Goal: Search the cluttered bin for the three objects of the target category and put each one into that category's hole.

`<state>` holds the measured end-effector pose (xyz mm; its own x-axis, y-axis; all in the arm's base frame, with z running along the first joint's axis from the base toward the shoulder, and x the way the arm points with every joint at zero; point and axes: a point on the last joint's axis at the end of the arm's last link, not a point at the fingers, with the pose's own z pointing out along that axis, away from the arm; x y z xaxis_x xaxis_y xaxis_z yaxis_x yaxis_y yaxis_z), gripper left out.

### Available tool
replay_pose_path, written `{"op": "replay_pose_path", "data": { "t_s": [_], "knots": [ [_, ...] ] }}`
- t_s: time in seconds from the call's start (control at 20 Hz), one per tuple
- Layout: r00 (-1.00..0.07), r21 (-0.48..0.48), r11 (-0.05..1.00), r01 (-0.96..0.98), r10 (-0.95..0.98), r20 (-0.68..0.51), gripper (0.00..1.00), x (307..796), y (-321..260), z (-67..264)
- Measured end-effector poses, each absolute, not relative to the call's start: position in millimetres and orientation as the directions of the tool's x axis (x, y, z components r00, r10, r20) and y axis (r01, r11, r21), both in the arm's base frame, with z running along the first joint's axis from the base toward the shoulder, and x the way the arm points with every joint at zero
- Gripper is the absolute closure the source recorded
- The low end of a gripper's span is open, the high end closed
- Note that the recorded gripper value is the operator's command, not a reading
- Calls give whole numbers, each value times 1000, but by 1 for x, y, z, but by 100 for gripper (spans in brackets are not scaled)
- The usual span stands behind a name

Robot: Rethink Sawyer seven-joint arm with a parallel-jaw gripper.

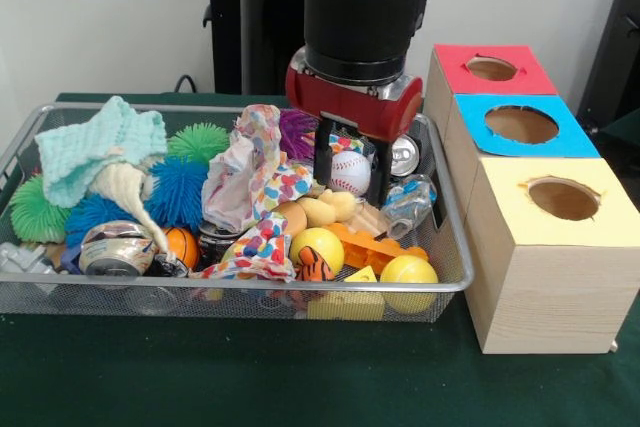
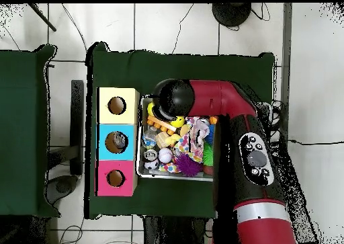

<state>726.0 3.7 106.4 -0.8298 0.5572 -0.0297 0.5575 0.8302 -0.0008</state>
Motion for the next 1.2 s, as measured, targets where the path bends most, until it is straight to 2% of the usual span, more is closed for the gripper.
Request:
{"op": "replay_pose_path", "data": {
  "t_s": [1.2],
  "knots": [
    [-826, -15, 827, 562, 562, 34, 0, 712, 5, 69]
  ]
}}
